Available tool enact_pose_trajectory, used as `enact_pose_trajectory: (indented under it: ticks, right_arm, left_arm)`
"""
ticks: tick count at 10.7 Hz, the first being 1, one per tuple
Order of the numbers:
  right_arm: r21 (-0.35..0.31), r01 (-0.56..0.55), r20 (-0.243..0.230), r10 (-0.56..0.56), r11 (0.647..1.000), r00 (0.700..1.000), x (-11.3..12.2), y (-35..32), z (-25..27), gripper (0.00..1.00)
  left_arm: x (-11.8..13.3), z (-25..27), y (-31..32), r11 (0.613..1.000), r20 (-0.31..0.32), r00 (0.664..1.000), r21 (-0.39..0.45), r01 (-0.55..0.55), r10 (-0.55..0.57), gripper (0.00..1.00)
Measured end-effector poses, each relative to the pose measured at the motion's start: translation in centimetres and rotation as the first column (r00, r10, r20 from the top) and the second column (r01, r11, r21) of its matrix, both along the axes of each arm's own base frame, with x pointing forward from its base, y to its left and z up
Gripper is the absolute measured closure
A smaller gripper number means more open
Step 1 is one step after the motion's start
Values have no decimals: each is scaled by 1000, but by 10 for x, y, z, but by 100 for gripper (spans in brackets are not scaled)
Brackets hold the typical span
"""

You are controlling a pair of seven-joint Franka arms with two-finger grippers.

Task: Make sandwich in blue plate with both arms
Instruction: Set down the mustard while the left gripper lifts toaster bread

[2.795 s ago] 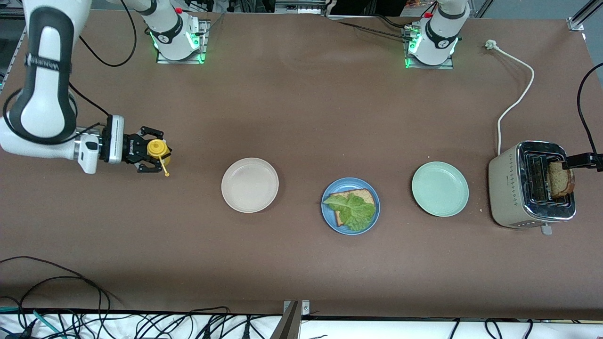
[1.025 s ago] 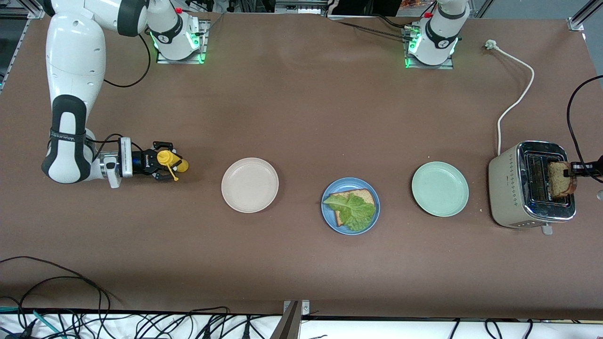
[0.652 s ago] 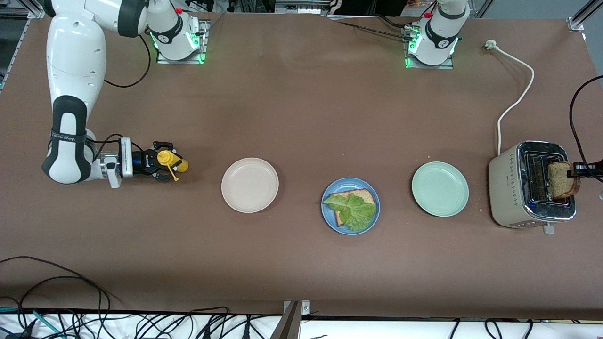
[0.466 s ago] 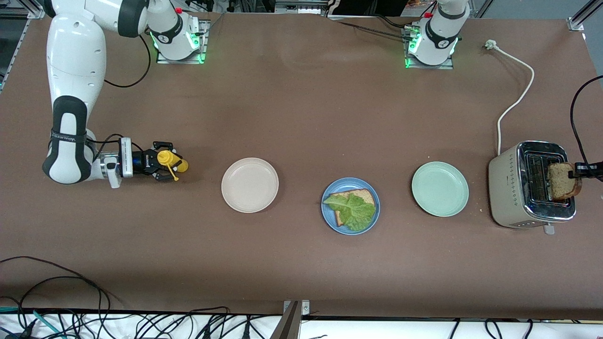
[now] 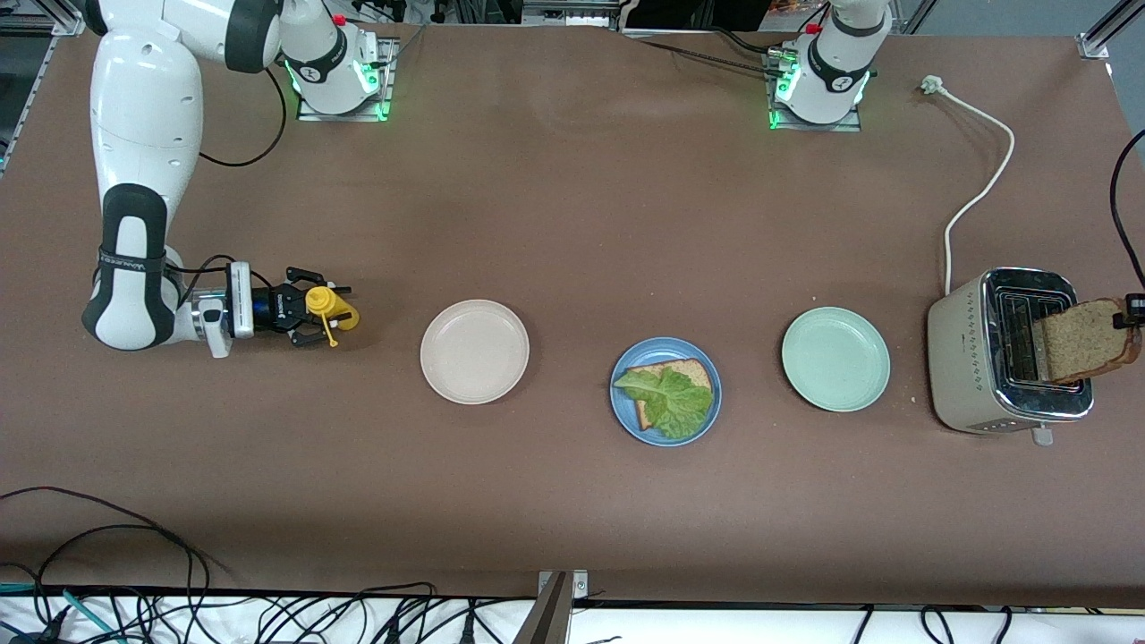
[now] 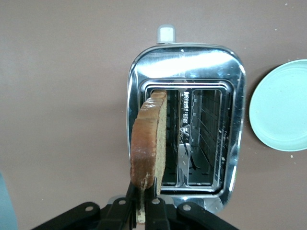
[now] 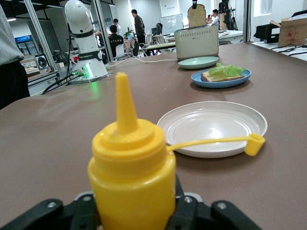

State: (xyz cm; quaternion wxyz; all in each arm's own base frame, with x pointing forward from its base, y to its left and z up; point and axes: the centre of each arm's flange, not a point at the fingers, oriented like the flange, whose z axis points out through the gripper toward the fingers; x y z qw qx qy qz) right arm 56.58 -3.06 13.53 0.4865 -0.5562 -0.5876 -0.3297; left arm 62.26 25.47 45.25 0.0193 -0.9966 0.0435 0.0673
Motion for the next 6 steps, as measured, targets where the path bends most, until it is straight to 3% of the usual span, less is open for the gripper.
enact_pose_trajectory:
  ticks: [3, 6]
  right_arm:
    - [1, 6, 0, -6, 1000, 1000, 0, -4, 1, 10]
    - [-19, 9, 4, -9, 1000, 1000, 3, -24, 5, 0]
  left_arm:
    - [-12, 38, -13, 1000, 0, 1000, 4, 6, -6, 92]
    - [-22, 68, -26, 1000, 1, 1000, 9, 16, -16, 92]
